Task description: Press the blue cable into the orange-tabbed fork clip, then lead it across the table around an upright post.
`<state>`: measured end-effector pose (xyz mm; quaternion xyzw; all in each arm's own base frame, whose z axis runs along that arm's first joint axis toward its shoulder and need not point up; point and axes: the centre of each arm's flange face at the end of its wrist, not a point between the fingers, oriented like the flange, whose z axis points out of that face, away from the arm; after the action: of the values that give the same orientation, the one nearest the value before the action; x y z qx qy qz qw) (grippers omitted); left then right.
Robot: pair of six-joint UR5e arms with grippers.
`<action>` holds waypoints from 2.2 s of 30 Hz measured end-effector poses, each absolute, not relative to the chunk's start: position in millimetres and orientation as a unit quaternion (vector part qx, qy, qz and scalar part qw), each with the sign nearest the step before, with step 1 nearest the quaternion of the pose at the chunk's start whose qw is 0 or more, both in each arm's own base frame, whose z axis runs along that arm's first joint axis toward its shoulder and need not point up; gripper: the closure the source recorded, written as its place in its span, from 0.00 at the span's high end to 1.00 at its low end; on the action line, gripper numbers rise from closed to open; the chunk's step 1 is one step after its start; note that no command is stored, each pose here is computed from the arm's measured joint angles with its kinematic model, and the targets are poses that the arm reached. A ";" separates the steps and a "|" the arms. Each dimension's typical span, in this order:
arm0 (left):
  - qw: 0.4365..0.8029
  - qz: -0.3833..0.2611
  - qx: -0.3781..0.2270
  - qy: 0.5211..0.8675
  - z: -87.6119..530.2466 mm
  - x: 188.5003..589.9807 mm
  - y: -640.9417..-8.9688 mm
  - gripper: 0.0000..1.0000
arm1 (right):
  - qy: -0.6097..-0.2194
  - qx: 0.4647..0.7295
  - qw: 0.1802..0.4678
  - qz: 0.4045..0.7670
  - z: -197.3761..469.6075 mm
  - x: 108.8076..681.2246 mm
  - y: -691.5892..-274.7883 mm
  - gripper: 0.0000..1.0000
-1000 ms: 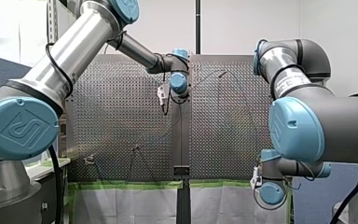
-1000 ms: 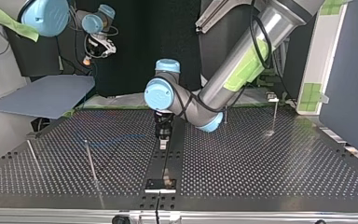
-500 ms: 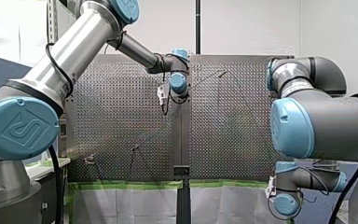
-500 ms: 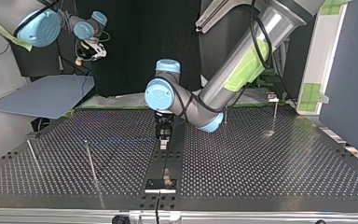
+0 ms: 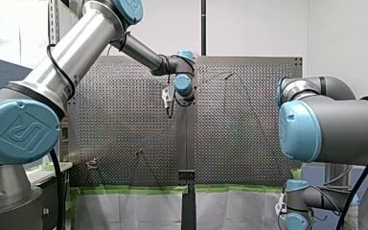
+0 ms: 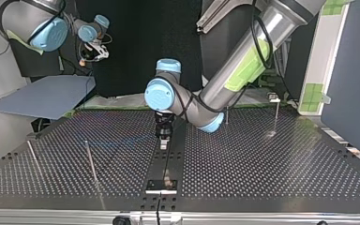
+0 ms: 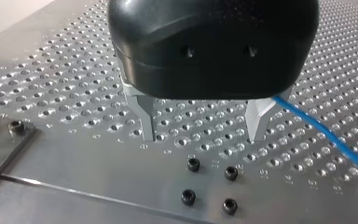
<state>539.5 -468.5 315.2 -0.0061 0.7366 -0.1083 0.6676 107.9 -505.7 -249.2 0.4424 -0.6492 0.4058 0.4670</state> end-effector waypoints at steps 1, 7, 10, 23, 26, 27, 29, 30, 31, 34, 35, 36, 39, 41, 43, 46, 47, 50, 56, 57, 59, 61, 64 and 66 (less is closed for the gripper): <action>0.667 -0.110 -0.005 0.737 315.1 539.2 -469.1 0.93 | -0.648 0.445 0.466 0.407 -251.6 108.9 -505.1 0.00; 0.666 -0.113 0.000 0.737 313.7 536.2 -472.5 0.93 | -0.623 0.458 0.462 0.434 -253.9 117.5 -509.2 0.00; 0.666 -0.114 0.001 0.737 311.5 535.0 -473.0 0.93 | -0.603 0.467 0.466 0.449 -251.3 122.5 -514.7 0.00; 0.664 -0.112 0.002 0.739 308.6 536.2 -470.0 0.93 | -0.566 0.501 0.442 0.482 -246.2 138.4 -524.9 0.00; 0.663 -0.112 0.004 0.740 308.5 535.0 -471.1 0.93 | -0.562 0.503 0.440 0.487 -239.5 140.4 -529.5 0.00; 0.663 -0.112 0.005 0.740 308.4 534.3 -471.7 0.93 | -0.561 0.504 0.439 0.489 -236.4 141.5 -531.3 0.00; 0.663 -0.111 0.007 0.741 308.2 533.5 -472.5 0.93 | -0.558 0.507 0.436 0.492 -228.3 144.7 -535.8 0.00; 0.662 -0.111 0.007 0.741 308.1 533.1 -472.8 0.93 | -0.556 0.508 0.434 0.493 -224.2 146.2 -537.9 0.00; 0.662 -0.111 0.008 0.741 308.1 532.9 -472.9 0.93 | -0.555 0.510 0.433 0.495 -218.7 148.5 -540.5 0.00; 0.662 -0.111 0.008 0.741 308.0 532.7 -473.0 0.93 | -0.552 0.513 0.430 0.498 -206.9 153.9 -545.8 0.00; 0.662 -0.111 0.008 0.741 308.0 532.6 -473.1 0.93 | -0.551 0.515 0.428 0.499 -201.9 157.2 -547.5 0.00; 0.662 -0.111 0.008 0.741 308.0 532.6 -473.0 0.93 | -0.549 0.516 0.427 0.500 -197.9 160.5 -548.7 0.00; 0.661 -0.111 0.009 0.742 307.8 532.4 -473.1 0.93 | -0.546 0.520 0.425 0.502 -183.8 173.8 -551.5 0.00; 0.661 -0.110 0.009 0.743 307.5 532.2 -473.0 0.93 | -0.544 0.521 0.424 0.502 -172.8 184.5 -553.2 0.00; 0.659 -0.109 0.010 0.745 307.1 531.6 -472.5 0.93 | -0.544 0.520 0.424 0.503 -161.7 195.2 -554.5 0.00; 0.654 -0.105 0.012 0.749 305.8 530.9 -470.8 0.93 | -0.544 0.520 0.424 0.504 -147.4 209.0 -555.2 0.00; 0.653 -0.104 0.012 0.750 305.5 530.9 -470.3 0.93 | -0.544 0.521 0.424 0.504 -143.4 213.2 -555.0 0.00; 0.651 -0.103 0.012 0.752 305.2 530.7 -469.7 0.93 | -0.540 0.524 0.417 0.510 -129.6 228.7 -554.0 0.00; 0.649 -0.105 0.014 0.754 304.6 527.5 -472.0 0.93 | -0.536 0.530 0.393 0.527 -98.5 250.8 -554.7 0.00; 0.647 -0.105 0.015 0.755 304.9 526.5 -472.2 0.93 | -0.536 0.530 0.393 0.527 -94.0 251.0 -555.4 0.00; 0.646 -0.107 0.018 0.756 308.5 524.2 -472.5 0.93 | -0.539 0.530 0.392 0.525 -83.2 249.9 -557.1 0.00; 0.646 -0.110 0.020 0.755 314.3 521.0 -473.4 0.93 | -0.542 0.528 0.394 0.522 -71.9 247.0 -559.6 0.00; 0.646 -0.113 0.023 0.755 318.2 517.9 -474.6 0.93 | -0.548 0.524 0.399 0.516 -58.5 242.3 -562.6 0.00; 0.645 -0.113 0.026 0.756 319.0 515.2 -474.8 0.93 | -0.553 0.520 0.404 0.511 -47.6 238.2 -564.9 0.00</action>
<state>515.2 -474.8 319.0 0.0257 0.7557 -0.1128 0.6446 238.2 -564.9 -47.6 0.5198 -0.5528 0.5107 0.4043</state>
